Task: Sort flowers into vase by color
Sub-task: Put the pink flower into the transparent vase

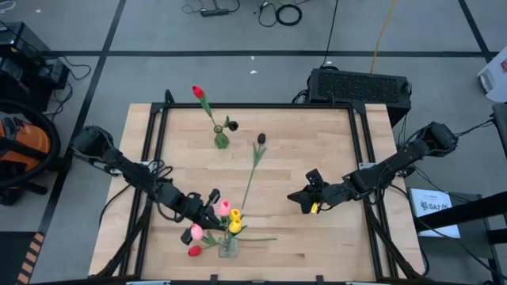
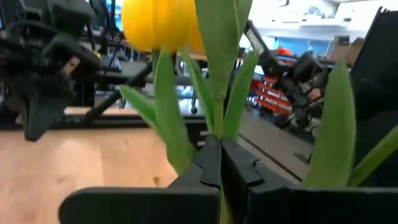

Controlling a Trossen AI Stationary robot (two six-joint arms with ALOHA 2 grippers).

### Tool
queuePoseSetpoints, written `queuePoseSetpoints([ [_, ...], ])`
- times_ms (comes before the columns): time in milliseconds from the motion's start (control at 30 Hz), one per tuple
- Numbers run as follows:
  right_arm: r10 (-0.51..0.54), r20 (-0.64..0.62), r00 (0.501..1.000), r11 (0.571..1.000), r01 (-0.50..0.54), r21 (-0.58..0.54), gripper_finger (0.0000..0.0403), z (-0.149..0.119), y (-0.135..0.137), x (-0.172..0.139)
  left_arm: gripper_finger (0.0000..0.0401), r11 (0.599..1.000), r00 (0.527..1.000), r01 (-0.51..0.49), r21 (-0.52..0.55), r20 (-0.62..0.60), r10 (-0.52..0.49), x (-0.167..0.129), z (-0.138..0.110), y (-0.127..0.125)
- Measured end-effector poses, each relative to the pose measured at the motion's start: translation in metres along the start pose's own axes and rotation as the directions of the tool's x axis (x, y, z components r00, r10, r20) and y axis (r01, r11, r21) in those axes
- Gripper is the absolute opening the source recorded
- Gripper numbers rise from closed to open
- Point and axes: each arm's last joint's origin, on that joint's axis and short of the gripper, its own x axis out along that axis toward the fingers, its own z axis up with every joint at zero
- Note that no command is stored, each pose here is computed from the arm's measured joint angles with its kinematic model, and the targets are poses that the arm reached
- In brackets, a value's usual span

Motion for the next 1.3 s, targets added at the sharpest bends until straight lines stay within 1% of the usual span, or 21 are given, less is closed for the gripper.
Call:
queuePoseSetpoints([
  [100, 0.0, 0.0, 1.0, 1.0, 0.0, -0.002, 0.0015, 0.0, 0.0, 0.0, 0.0013, 1.0, 1.0, -0.004, -0.012, -0.022, 0.004, 0.0013, -0.0045, 0.0007],
  [267, -0.001, -0.001, 1.0, 1.0, 0.001, -0.003, 0.0015, 0.0, -0.0001, 0.0, 0.0037, 0.994, 0.999, -0.009, -0.107, -0.038, 0.005, 0.002, -0.0074, 0.0012],
  [367, -0.001, -0.001, 1.0, 1.0, 0.001, -0.004, 0.0015, -0.0001, -0.0002, 0.0, 0.0043, 0.984, 0.999, -0.009, -0.177, -0.033, 0.003, 0.002, -0.0069, 0.0011],
  [733, -0.001, -0.001, 1.0, 1.0, 0.001, 0.022, 0.0015, -0.0001, -0.0001, 0.0, 0.005, 0.983, 0.999, 0.009, -0.185, -0.033, -0.015, 0.002, -0.0067, 0.0005],
  [833, -0.001, -0.001, 1.0, 0.999, 0.001, 0.051, 0.0015, -0.0001, -0.0001, 0.0, 0.0073, 0.983, 0.999, 0.016, -0.185, -0.035, -0.023, 0.002, -0.0067, 0.0003],
  [1000, 0.0, -0.001, 1.0, 0.997, 0.0, 0.076, 0.0015, 0.0, 0.0, 0.0, 0.0134, 0.984, 0.999, 0.017, -0.179, -0.034, -0.023, 0.002, -0.0066, 0.0003],
  [1100, 0.001, -0.001, 1.0, 0.997, -0.001, 0.078, 0.0015, -0.0001, 0.0001, 0.0, 0.0166, 0.988, 0.999, 0.018, -0.155, -0.039, -0.024, 0.0019, -0.0071, 0.0003],
  [1200, 0.001, 0.0, 1.0, 0.995, 0.0, 0.095, 0.0015, 0.0, 0.0001, 0.0, 0.0182, 0.988, 0.998, 0.034, -0.152, -0.047, -0.042, 0.0013, -0.0068, -0.0003],
  [1300, 0.001, 0.0, 1.0, 0.995, -0.001, 0.096, 0.0015, -0.0001, 0.0001, 0.0, 0.0185, 0.987, 0.997, 0.035, -0.157, -0.065, -0.046, -0.0004, -0.0054, -0.0007],
])
